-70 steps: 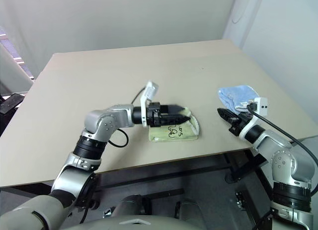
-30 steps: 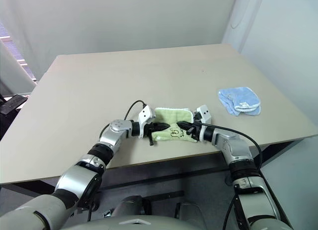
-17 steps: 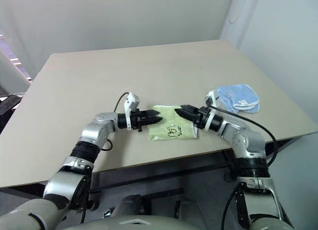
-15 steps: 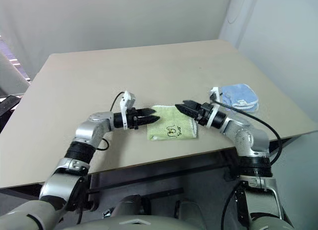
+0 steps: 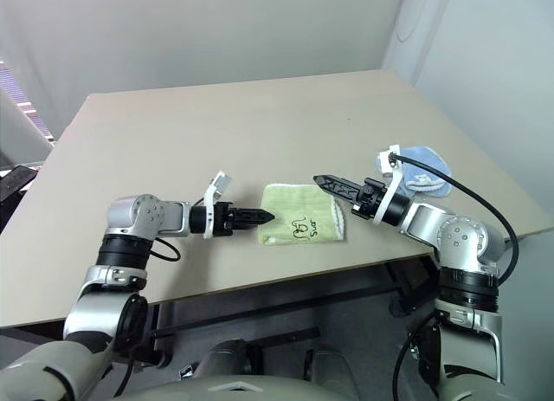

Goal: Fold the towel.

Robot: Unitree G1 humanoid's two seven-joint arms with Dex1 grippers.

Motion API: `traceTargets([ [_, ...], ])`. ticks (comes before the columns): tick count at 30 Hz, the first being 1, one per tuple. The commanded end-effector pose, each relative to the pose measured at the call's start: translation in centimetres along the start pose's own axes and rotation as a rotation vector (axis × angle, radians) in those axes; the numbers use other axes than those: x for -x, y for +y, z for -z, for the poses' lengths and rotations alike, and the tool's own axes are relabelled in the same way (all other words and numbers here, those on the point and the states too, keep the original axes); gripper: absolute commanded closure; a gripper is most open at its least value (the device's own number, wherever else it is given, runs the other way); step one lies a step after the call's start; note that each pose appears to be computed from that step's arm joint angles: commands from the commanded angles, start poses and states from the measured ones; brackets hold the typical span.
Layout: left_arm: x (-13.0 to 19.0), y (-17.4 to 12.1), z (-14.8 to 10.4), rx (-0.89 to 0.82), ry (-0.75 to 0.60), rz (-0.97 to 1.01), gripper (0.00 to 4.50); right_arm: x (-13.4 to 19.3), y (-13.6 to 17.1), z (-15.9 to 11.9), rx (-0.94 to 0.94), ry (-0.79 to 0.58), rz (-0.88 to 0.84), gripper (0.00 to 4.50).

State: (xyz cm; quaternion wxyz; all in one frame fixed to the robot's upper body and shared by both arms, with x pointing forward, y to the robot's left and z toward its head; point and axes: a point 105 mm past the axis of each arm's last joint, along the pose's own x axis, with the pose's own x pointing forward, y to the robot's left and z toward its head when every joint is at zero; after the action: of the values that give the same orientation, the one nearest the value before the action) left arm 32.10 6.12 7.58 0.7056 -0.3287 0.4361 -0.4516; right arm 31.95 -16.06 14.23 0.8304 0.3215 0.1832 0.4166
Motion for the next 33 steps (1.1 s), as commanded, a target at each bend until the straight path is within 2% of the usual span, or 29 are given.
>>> traceTargets([
  [1, -0.3, -1.0, -0.5, 0.078, -0.005, 0.047, 0.02, 0.9, 1.0, -1.0, 0.052, -0.015, -0.005, 0.27],
  [9, -1.9, 0.0, 0.9, 0.187, 0.039, -0.006, 0.02, 2.9, 0.5, -1.5, 0.056, -0.027, 0.053, 0.27],
  [15, -0.4, 0.4, 0.2, 0.203, 0.011, -0.031, 0.02, 3.3, 0.2, -1.1, 0.049, -0.033, 0.077, 0.27],
  [19, -0.5, 0.8, 0.3, 0.213, 0.011, -0.058, 0.02, 3.3, -0.1, -1.0, 0.047, -0.044, 0.092, 0.27],
  [32, -6.5, -1.3, 1.3, 0.215, 0.063, 0.049, 0.02, 3.9, -0.9, -2.3, 0.044, -0.124, 0.157, 0.27],
  [33, -6.7, -1.2, 1.3, 0.212, 0.065, 0.041, 0.4, 3.9, -1.0, -2.3, 0.043, -0.127, 0.16, 0.27],
])
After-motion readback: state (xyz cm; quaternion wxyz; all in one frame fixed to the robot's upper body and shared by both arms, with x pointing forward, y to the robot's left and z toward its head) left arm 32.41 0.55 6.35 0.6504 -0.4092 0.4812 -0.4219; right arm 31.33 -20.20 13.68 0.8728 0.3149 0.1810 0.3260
